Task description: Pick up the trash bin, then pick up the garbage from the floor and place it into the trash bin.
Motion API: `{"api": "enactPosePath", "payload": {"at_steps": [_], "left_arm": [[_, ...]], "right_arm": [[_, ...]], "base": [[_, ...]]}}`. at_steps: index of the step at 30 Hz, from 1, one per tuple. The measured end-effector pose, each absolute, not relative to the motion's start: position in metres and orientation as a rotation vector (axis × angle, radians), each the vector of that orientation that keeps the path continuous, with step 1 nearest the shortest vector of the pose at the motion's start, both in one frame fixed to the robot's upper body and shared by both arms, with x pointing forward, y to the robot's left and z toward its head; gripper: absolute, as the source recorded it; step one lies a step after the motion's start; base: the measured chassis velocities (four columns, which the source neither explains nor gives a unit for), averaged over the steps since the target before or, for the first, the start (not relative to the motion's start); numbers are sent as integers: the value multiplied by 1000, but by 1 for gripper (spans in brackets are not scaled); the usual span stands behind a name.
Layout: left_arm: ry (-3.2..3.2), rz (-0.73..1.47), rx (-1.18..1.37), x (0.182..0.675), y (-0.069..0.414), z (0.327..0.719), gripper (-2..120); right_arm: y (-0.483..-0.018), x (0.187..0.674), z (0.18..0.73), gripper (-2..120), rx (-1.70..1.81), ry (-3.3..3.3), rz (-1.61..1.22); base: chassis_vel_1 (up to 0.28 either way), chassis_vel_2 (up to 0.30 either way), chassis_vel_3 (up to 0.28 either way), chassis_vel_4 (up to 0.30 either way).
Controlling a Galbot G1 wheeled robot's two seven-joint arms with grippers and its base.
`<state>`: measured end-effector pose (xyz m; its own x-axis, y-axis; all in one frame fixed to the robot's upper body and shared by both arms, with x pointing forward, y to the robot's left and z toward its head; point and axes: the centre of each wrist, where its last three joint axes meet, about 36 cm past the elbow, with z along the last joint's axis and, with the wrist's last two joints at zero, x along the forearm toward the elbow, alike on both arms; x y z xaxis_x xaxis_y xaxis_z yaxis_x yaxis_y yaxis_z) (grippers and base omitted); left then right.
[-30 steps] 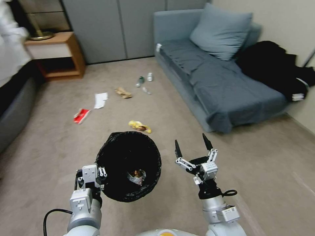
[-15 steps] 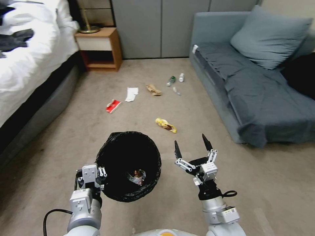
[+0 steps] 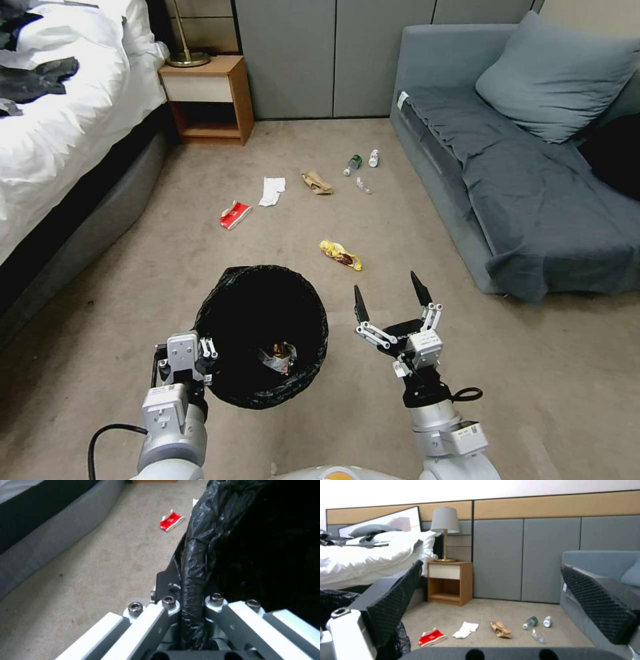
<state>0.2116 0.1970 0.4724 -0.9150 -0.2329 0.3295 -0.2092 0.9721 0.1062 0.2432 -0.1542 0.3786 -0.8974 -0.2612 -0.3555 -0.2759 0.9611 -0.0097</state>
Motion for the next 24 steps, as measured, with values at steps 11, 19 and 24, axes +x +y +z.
{"api": "enactPosePath", "payload": {"at_steps": [11, 19, 24], "left_arm": [[-2774, -97, 323, 212, 197, 472, 0], [-2776, -97, 326, 212, 197, 472, 0], [-2776, -97, 326, 213, 197, 472, 0]], "right_arm": [[-155, 243, 378, 100, -395, 2747, 53], [-156, 244, 378, 100, -394, 2746, 52], [-156, 244, 378, 100, -394, 2748, 51]], "base": [[-72, 61, 62, -67], [-218, 210, 215, -217], [-262, 253, 269, -279]]}}
